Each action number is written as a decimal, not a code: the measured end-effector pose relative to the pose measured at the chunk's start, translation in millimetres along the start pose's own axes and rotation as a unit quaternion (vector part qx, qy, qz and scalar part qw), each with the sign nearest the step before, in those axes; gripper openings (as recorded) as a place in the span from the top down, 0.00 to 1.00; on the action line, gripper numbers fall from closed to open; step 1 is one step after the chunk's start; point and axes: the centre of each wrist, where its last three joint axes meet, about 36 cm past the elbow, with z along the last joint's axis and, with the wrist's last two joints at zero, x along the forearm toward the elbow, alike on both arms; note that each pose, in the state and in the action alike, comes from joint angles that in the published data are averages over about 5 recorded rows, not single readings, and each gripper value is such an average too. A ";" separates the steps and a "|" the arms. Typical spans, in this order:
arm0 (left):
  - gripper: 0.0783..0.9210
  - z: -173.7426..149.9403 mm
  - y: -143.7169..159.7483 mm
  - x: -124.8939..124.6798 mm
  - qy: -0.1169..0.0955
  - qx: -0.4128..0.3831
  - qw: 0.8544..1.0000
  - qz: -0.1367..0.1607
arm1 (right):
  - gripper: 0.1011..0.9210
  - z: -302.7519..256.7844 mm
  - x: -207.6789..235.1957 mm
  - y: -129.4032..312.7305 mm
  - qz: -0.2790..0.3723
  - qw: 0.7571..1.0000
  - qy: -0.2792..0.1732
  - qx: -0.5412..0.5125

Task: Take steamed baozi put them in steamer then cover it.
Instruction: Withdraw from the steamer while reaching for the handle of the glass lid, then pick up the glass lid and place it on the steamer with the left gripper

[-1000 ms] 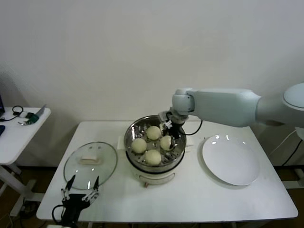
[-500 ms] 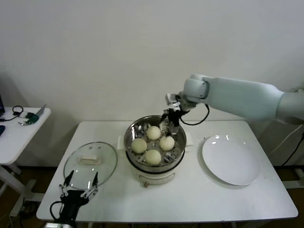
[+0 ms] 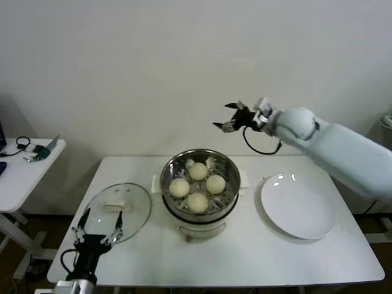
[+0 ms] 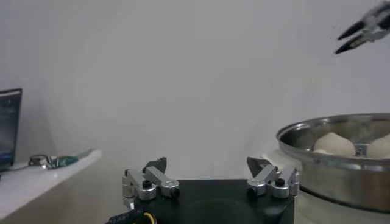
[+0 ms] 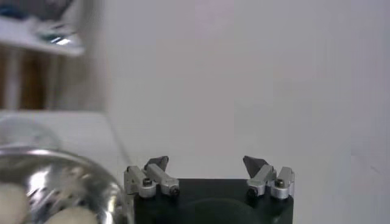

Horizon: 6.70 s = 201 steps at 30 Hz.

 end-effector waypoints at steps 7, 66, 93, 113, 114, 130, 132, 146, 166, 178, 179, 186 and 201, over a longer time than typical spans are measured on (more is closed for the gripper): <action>0.12 4.4 3.4 -5.8 -0.010 -0.020 1.000 0.000 | 0.12 66.0 52.3 26.3 0.080 0.991 -0.061 -0.085; 0.12 171.8 45.5 -113.7 -0.004 -0.636 0.771 -0.015 | 0.12 298.0 226.2 387.4 0.316 0.900 -0.055 -0.296; 0.40 184.4 55.4 -163.2 -0.005 -0.664 0.748 -0.015 | 0.12 300.8 225.3 392.2 0.325 0.897 -0.055 -0.294; 0.93 184.3 57.4 -160.6 0.000 -0.657 0.754 -0.013 | 0.12 303.2 220.1 393.8 0.332 0.895 -0.058 -0.293; 0.93 181.7 57.4 -160.7 -0.001 -0.655 0.755 -0.015 | 0.12 303.3 220.2 393.7 0.332 0.895 -0.058 -0.292; 0.93 54.1 92.9 -155.9 0.023 -0.633 0.771 -0.070 | 0.12 302.0 230.3 383.4 0.336 0.899 -0.045 -0.278; 0.93 27.9 92.4 -156.1 0.025 -0.628 0.774 -0.078 | 0.12 302.3 233.0 381.5 0.334 0.901 -0.039 -0.275; 0.93 -83.8 1.4 -149.5 0.026 -0.591 0.805 -0.051 | 0.12 304.0 244.4 370.1 0.327 0.910 -0.027 -0.254; 0.93 -120.4 -205.9 -139.5 -0.040 -0.589 0.807 0.022 | 0.12 312.3 238.0 346.4 0.340 0.906 -0.047 -0.248; 0.93 -110.2 -257.6 -141.9 -0.046 -0.599 0.799 0.021 | 0.12 313.2 233.9 340.6 0.347 0.902 -0.055 -0.251; 0.93 -108.8 -257.8 -142.5 -0.046 -0.600 0.798 0.019 | 0.12 313.6 234.1 340.5 0.348 0.901 -0.055 -0.252; 0.93 -93.9 -251.7 -145.3 -0.039 -0.606 0.795 0.015 | 0.12 316.1 235.4 337.1 0.352 0.900 -0.053 -0.251; 0.93 -62.4 -239.7 -157.3 -0.037 -0.620 0.784 0.007 | 0.12 315.8 235.7 337.2 0.358 0.897 -0.053 -0.254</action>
